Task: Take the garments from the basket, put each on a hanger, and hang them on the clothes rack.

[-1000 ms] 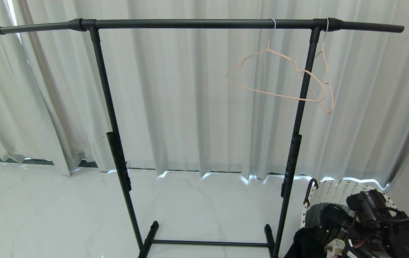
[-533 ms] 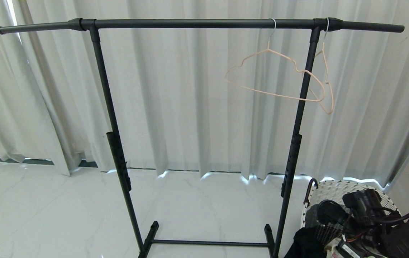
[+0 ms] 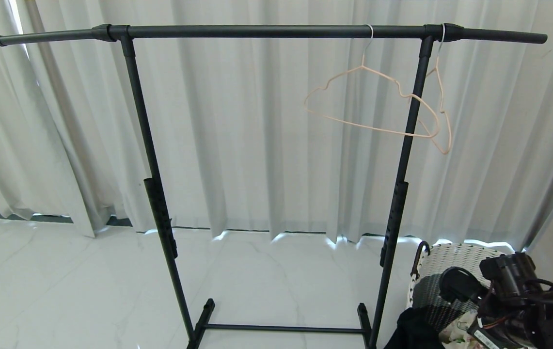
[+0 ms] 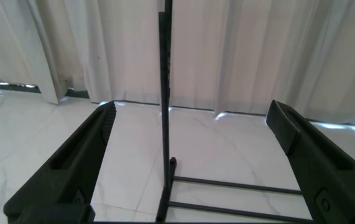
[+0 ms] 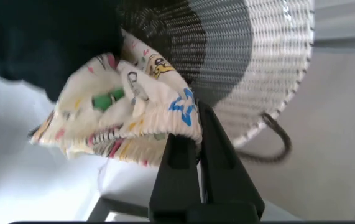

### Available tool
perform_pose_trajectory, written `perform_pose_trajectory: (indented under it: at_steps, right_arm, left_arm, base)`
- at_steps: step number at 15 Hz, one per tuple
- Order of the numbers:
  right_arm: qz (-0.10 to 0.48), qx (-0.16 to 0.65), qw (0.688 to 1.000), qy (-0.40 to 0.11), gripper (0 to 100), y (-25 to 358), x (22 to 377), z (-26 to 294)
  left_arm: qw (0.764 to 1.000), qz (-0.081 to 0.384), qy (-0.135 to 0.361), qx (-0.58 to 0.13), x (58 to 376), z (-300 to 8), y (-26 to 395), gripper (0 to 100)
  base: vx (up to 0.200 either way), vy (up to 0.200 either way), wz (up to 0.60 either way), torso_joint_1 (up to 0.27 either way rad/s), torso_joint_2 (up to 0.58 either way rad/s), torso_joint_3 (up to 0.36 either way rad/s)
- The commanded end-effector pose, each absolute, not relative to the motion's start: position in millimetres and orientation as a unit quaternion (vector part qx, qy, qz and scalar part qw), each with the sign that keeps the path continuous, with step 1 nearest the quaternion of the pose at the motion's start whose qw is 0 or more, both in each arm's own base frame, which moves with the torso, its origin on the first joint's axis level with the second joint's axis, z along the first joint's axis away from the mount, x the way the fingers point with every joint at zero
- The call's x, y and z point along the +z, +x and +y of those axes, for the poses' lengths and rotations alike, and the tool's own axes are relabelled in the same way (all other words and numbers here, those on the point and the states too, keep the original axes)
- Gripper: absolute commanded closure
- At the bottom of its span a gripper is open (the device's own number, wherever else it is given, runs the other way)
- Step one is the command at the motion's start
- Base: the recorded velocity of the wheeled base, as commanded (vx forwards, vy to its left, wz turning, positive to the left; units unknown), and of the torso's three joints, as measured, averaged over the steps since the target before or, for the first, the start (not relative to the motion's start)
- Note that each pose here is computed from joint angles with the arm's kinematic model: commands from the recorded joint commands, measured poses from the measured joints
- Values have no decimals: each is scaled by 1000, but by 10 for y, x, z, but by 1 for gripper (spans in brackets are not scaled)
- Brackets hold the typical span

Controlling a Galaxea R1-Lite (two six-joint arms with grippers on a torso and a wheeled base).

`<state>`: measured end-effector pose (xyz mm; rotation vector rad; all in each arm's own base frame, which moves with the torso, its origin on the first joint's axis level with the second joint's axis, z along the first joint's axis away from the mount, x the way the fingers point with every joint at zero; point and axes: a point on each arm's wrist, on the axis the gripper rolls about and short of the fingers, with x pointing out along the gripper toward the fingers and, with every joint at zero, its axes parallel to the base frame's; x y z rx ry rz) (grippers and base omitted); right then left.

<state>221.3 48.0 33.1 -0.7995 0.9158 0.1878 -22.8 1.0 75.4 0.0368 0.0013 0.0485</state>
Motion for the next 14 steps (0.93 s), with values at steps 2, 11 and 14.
perform_pose_trajectory:
  at_steps: [2,11,14]
  right_arm:
    - [380,63,853,-351,100,1783,1171,361]
    - [311,90,886,-332,100,901,2779,220]
    - [298,116,884,-340,100,887,2945,274]
  left_arm:
    - [1000,1,18,25,755,10,-227,0]
    - [1000,1,18,25,755,10,-227,0]
    - [1000,1,18,25,755,10,-227,0]
  base:
    - [0,0,0,0,0,0]
    - [-89,0,0,2,1,0]
    - [-200,0,0,1,7,4]
